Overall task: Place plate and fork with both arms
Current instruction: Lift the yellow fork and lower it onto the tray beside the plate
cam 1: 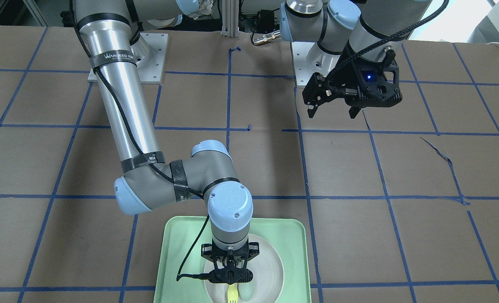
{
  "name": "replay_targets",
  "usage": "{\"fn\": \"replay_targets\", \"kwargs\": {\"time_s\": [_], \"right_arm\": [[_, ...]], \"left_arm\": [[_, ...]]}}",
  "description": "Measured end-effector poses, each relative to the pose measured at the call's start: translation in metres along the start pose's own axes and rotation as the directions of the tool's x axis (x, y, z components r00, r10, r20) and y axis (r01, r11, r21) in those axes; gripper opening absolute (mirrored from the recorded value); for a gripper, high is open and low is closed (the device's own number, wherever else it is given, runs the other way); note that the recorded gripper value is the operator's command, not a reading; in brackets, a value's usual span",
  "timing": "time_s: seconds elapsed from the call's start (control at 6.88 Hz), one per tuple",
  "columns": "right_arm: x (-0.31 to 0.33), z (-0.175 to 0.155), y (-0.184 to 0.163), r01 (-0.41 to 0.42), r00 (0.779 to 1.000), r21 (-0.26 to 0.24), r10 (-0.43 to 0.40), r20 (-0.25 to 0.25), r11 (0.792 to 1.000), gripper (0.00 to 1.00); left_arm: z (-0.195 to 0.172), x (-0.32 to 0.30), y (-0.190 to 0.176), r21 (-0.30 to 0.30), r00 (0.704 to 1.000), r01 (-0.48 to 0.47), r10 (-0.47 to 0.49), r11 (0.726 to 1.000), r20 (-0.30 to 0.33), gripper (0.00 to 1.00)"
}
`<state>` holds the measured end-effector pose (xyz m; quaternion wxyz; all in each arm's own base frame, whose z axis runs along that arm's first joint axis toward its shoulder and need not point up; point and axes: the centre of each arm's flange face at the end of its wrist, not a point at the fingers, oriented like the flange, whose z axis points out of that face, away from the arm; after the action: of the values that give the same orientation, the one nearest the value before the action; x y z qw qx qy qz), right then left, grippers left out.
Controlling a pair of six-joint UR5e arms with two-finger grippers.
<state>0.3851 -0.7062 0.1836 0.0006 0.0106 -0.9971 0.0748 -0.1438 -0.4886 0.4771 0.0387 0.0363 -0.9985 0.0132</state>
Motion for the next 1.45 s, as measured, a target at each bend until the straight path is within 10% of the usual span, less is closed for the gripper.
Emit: {"fn": "replay_targets", "kwargs": {"time_s": [0.87,1.45], "right_arm": [[0.020,-0.052,-0.004,0.004,1.000,0.047,-0.005,0.014,0.999,0.13],[0.106,-0.028,-0.004,0.027,0.997,-0.046,-0.023,0.078,0.999,0.15]], "left_arm": [[0.000,0.000,0.000,0.002,1.000,0.000,0.000,1.000,0.000,0.98],[0.001,0.000,-0.001,-0.002,1.000,0.001,-0.001,1.000,-0.004,0.98]]}}
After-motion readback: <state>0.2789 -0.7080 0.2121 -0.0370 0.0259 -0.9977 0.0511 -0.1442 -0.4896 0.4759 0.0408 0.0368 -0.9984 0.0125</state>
